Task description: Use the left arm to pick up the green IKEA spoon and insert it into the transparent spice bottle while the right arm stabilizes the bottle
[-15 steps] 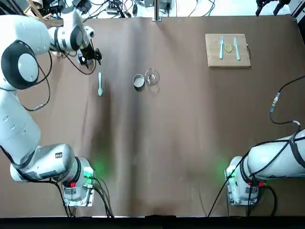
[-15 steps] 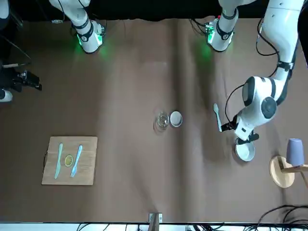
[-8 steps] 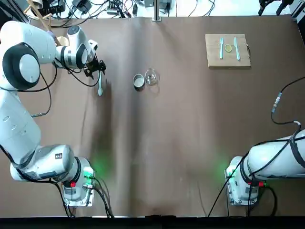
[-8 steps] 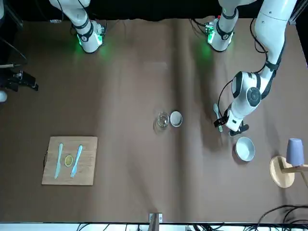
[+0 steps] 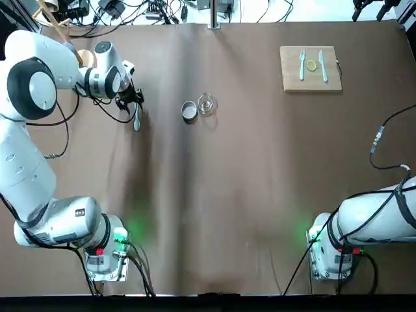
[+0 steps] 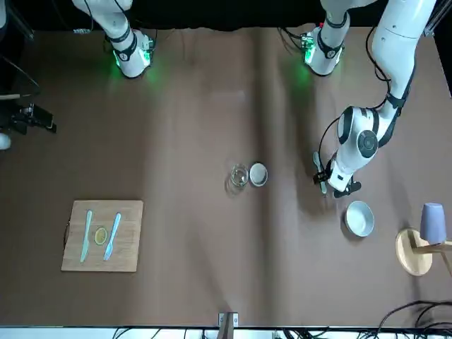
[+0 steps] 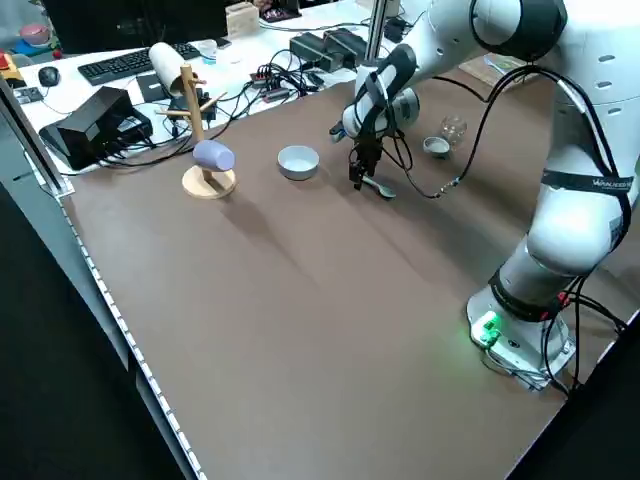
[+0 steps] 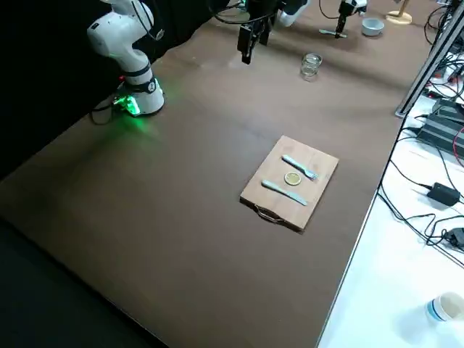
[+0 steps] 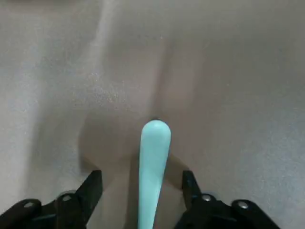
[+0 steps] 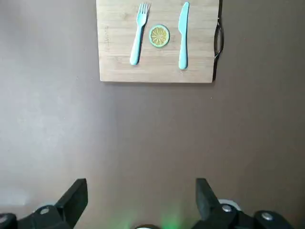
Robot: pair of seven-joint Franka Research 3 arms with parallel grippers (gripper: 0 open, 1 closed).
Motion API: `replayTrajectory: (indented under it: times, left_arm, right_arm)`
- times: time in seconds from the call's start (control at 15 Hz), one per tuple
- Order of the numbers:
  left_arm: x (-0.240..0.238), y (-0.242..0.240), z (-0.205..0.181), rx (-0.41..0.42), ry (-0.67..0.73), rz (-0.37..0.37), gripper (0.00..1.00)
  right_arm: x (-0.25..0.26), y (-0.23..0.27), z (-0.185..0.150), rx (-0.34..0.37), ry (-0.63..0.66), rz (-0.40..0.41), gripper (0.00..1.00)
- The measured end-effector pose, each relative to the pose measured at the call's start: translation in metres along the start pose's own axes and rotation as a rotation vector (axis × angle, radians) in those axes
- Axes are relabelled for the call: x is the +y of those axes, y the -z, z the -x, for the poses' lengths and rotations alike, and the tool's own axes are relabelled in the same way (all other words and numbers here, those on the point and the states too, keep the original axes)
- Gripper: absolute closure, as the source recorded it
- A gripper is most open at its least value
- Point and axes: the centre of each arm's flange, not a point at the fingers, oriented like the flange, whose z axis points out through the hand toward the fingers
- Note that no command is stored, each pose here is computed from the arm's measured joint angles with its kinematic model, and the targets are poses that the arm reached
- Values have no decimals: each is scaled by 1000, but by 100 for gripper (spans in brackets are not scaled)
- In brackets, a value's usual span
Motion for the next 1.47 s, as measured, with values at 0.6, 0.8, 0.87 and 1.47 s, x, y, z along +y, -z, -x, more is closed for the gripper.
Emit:
replayTrajectory:
  times: [0.6, 0.8, 0.87, 1.47]
  left_arm:
    - [-4, 7, -4, 14, -10, -6, 78]
    - [-2, 8, -4, 19, -27, -12, 78]
    - [-1, 9, -5, 23, -30, -11, 78]
    - [33, 74, -42, 46, -63, -15, 78]
  right_arm:
    - [0, 0, 0, -1, 0, 0, 0]
    - [0, 0, 0, -1, 0, 0, 0]
    - [0, 0, 0, -2, 0, 0, 0]
    - [-1, 0, 0, -3, 3, 0, 0]
